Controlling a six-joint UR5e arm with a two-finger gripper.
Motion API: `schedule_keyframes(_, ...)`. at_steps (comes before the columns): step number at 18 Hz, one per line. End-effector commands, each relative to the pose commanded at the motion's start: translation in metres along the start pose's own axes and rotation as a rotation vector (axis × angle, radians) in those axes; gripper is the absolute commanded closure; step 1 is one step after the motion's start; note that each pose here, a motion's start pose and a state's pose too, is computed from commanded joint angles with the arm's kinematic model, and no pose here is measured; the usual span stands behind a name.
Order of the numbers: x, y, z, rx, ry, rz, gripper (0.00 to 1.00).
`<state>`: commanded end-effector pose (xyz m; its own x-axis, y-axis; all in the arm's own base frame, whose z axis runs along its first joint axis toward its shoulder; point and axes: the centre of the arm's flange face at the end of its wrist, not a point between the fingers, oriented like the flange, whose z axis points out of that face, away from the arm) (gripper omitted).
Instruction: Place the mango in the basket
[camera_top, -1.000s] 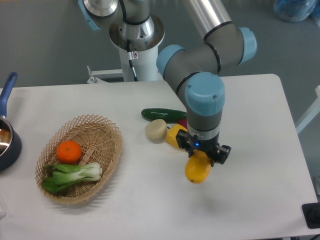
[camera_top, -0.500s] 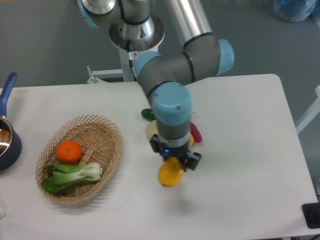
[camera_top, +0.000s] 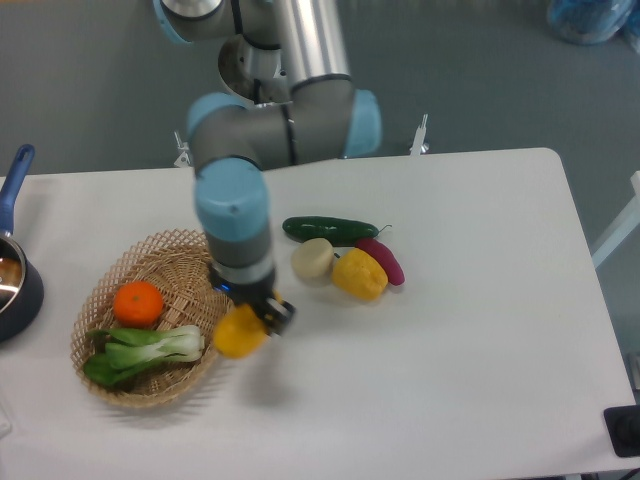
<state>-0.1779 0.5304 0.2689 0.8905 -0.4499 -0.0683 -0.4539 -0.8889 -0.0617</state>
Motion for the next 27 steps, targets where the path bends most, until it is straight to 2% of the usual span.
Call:
schedule_keyframes(3, 0.009, 0.004, 0.008, 0.004, -0.010, 0.082, 0.70)
schedule_keyframes(6, 0.021, -0.004, 0.012, -0.001, 0.000, 0.109, 0.70)
schedule_keyframes(8, 0.029, -0.008, 0.019, -0.010, 0.013, 0.121, 0.65)
schedule_keyframes(10, 0.029, -0.008, 0.020, -0.008, 0.013, 0.118, 0.42)
schedule_keyframes(11, 0.029, -0.009, 0.019, -0.006, 0.013, 0.116, 0.16)
schedule_keyframes(12, 0.029, -0.008, 0.019, -0.005, 0.014, 0.115, 0.00)
schedule_keyframes(16, 0.025, -0.007, 0.018, 0.000, 0.013, 0.095, 0.00)
schedule_keyframes(19, 0.005, -0.001, 0.003, 0.017, -0.018, -0.017, 0.00)
schedule_keyframes(22, -0.026, 0.023, -0.015, 0.031, -0.056, -0.104, 0.00)
schedule_keyframes(27, -0.084, 0.092, -0.034, 0.034, -0.100, -0.248, 0.00)
